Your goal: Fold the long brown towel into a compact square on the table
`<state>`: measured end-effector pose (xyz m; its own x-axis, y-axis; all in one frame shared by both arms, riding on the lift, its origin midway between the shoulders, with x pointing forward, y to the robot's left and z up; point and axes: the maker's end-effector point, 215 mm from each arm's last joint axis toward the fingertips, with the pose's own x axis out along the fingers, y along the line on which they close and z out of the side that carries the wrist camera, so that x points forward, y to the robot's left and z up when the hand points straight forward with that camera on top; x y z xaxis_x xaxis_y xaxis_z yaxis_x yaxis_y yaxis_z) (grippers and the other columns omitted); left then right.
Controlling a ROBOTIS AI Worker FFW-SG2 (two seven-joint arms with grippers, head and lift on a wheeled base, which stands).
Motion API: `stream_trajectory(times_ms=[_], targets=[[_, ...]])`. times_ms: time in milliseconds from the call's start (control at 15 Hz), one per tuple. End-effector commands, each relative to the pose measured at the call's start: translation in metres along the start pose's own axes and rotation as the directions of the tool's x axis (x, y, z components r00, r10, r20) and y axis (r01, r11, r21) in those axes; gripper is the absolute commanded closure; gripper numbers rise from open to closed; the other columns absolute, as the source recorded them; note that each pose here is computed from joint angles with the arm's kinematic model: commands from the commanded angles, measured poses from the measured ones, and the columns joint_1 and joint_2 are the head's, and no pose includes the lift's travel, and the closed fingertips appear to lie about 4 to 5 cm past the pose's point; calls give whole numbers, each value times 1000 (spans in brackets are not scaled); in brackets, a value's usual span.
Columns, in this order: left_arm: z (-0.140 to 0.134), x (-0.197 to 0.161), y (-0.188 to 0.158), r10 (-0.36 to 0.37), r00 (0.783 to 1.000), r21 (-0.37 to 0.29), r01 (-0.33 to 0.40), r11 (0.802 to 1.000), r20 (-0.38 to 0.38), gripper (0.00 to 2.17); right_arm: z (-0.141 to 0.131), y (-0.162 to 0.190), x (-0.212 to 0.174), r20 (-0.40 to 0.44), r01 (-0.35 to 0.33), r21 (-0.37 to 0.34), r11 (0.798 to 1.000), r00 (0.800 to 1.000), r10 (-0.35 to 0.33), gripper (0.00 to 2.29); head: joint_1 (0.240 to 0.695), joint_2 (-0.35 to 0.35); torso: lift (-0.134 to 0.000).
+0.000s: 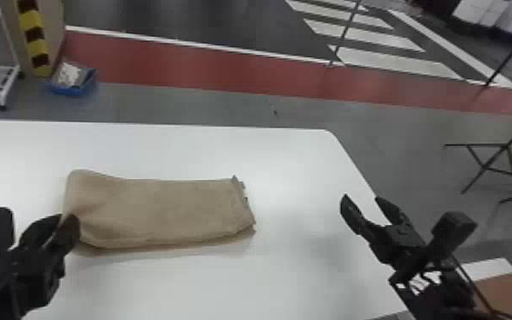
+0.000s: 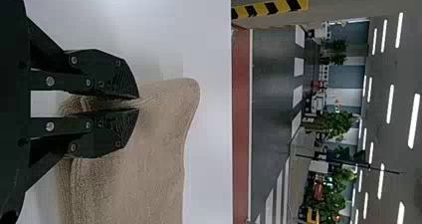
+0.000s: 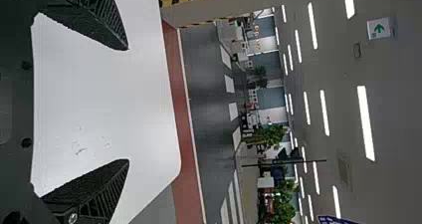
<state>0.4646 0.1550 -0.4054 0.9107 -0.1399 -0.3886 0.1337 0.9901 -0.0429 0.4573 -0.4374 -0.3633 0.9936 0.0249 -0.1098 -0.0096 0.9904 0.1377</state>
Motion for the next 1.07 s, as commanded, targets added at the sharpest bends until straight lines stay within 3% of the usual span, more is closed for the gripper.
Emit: stream_trajectory(times_ms=[0,267,467,600,800,1000], targets=[[15,-12,7,11,999,11,-12,1000,32,36,-1,13,3,-7,-20,6,1000,1000,20,80,695,-334,-128],[60,-14,20,42,991,35,-46,998,128,39,-12,42,23,-56,-50,47,998,997,53,80,695,-288,-128],[63,8,5,1,992,50,-7,999,123,360,-36,87,44,-149,-119,97,988,980,133,110,695,-248,-128],[55,20,-13,-59,994,70,53,996,88,731,-50,124,56,-252,-171,144,975,946,204,154,695,-222,-128],[35,27,-18,-81,997,93,79,993,19,1349,-62,172,67,-374,-234,148,961,886,273,211,695,-178,-128],[23,24,-18,-110,994,106,111,988,-12,1359,-67,184,73,-408,-236,121,964,874,265,215,695,-144,-128]])
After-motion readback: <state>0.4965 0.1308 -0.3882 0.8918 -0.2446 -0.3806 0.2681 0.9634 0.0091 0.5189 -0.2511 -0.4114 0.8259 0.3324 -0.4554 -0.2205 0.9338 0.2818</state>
